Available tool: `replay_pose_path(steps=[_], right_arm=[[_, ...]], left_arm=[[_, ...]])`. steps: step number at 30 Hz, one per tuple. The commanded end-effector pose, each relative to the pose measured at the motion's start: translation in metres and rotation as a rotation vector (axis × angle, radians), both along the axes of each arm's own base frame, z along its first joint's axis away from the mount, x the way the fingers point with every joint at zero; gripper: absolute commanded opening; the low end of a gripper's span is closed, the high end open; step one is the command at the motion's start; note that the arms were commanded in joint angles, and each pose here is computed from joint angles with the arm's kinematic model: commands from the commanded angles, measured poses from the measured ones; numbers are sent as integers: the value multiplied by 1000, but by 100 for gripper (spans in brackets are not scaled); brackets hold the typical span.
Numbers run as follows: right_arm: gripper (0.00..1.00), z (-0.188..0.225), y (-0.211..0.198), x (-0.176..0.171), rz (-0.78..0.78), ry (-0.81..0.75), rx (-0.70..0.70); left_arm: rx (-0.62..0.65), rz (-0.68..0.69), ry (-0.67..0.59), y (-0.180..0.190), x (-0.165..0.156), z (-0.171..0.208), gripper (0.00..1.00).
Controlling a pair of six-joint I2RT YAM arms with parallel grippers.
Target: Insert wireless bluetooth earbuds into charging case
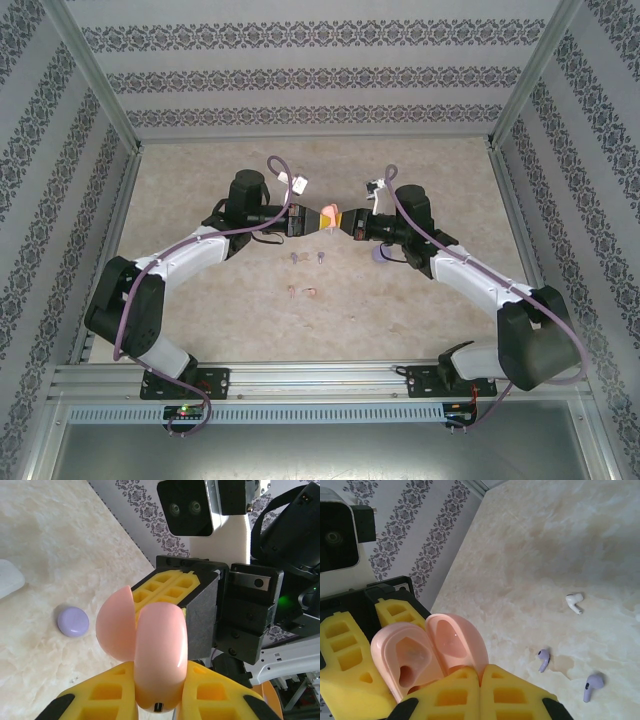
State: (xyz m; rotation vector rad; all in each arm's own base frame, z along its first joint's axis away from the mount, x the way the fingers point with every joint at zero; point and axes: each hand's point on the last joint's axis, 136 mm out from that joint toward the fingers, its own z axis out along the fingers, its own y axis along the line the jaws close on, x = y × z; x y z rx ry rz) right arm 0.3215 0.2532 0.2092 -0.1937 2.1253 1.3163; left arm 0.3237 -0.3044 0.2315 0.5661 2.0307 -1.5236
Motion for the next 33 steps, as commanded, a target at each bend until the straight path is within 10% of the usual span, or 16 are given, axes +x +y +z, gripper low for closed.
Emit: replay_pose_path(steps=[1,6,11,21,33], right_arm=[[0,20,4,8,7,-69,-2],[0,0,-11,18,-39,-21,-144],[0,-19,-29,27,-38,-2,-366],[0,-9,-35,34,92,-131,-628],[0,0,-17,16,236,-220,-668]], left_arm=[[32,31,-10,-8,3,-8,37],[86,182,-75,9,30,3,71],[179,137,-164,19,38,23,80],[410,-147,-132,24,16,-6,77],[343,-238,-84,12,10,-14,62]])
